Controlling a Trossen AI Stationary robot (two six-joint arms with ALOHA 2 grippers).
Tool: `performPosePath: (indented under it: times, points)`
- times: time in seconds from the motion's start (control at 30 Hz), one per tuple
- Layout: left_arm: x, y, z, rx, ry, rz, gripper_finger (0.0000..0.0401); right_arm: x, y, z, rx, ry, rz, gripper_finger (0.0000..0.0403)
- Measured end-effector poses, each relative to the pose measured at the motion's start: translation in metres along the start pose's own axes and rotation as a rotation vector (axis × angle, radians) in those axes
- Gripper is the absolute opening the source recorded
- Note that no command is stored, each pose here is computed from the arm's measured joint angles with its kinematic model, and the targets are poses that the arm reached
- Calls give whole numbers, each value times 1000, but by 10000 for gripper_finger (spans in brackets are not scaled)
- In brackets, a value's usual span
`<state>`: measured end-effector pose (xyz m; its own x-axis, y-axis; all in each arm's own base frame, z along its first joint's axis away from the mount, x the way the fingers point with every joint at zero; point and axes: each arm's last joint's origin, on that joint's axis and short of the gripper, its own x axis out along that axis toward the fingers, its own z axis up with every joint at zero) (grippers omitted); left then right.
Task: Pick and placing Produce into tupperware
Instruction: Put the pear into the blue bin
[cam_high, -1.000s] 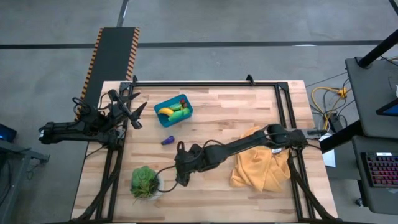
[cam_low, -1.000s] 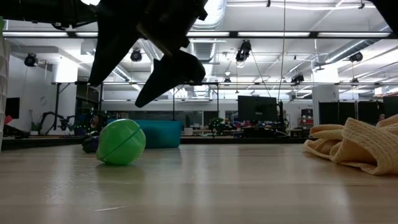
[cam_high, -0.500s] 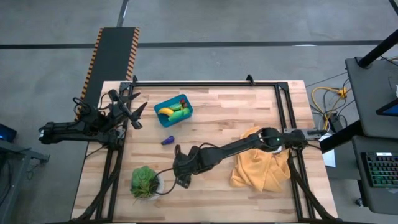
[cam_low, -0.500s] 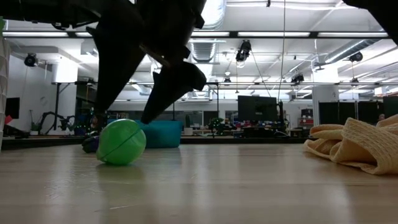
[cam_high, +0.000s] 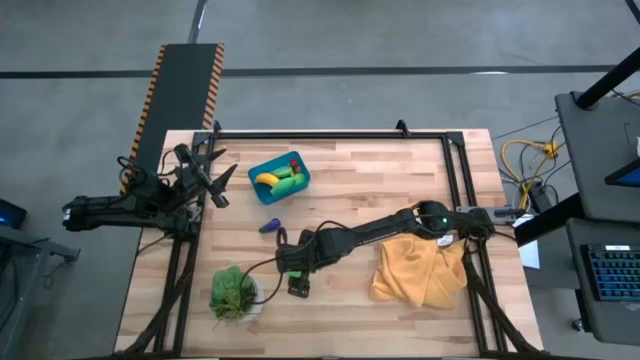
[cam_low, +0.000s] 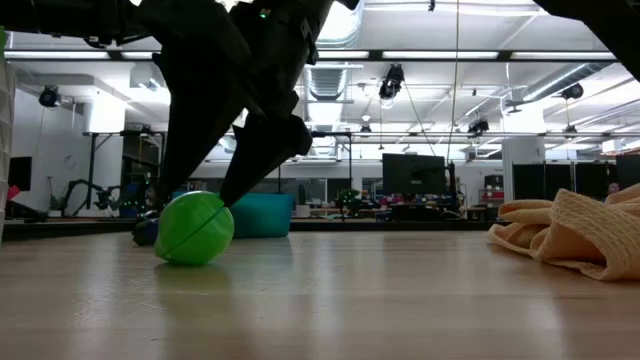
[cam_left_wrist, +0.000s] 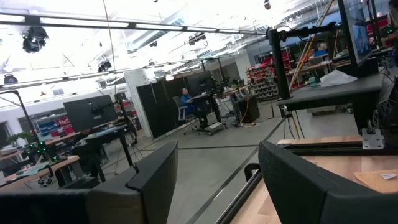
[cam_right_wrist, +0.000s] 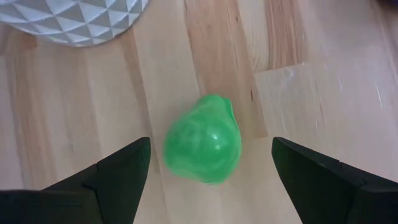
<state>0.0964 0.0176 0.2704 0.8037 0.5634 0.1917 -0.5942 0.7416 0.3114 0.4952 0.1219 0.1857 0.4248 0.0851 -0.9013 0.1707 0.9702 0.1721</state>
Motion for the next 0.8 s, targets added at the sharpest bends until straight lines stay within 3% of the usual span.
performPosePath:
  times: [0.17,0.8]
  points:
    - [0,0,0,-1,-1,1,209,0,-2,0,-51,3,-3,327]
    - [0,0,0,-1,-2,1,209,16,-4,-7,-55,-8,0,327]
